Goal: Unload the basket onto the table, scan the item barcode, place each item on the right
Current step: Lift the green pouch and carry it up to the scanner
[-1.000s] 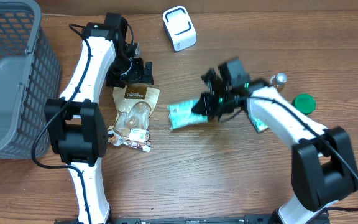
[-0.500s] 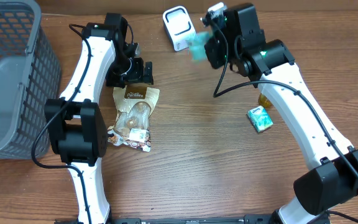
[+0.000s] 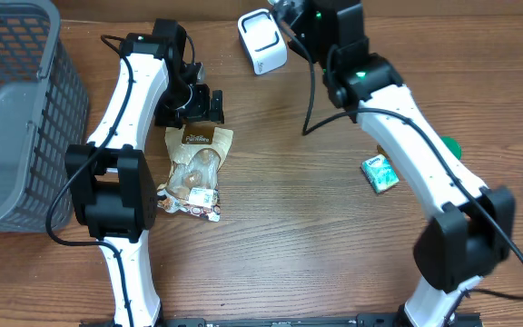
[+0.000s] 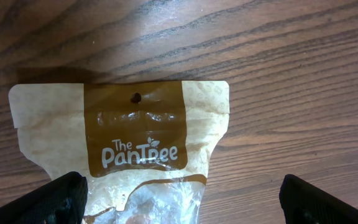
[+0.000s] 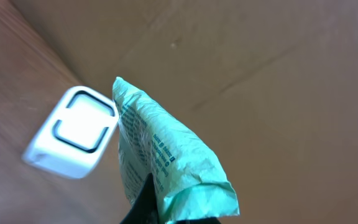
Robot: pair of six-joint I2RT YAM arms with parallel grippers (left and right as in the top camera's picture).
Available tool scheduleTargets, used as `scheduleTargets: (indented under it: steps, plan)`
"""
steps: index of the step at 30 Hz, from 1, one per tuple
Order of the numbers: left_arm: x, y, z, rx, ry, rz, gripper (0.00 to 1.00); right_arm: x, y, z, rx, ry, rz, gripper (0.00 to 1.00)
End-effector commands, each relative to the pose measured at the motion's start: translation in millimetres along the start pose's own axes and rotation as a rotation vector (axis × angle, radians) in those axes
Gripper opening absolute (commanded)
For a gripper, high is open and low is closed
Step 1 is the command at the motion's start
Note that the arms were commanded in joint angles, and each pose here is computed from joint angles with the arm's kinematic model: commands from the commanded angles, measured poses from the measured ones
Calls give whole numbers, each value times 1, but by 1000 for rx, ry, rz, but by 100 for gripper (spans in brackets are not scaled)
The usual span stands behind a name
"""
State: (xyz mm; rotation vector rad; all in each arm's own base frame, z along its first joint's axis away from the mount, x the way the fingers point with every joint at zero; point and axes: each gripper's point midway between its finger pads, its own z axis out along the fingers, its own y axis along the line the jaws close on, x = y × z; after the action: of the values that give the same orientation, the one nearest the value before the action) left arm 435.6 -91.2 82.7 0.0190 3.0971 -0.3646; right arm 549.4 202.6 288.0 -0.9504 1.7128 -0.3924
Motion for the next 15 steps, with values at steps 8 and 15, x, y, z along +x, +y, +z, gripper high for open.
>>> scheduleTargets:
  steps: [8, 15]
  plan:
    - [-4, -6, -16, 0, -45, 17, 100, 13, 26, 71, 112, -19, -337, 4]
    - [-4, -7, -16, 0, -44, 19, 99, 22, 48, 106, 180, -68, -421, 4]
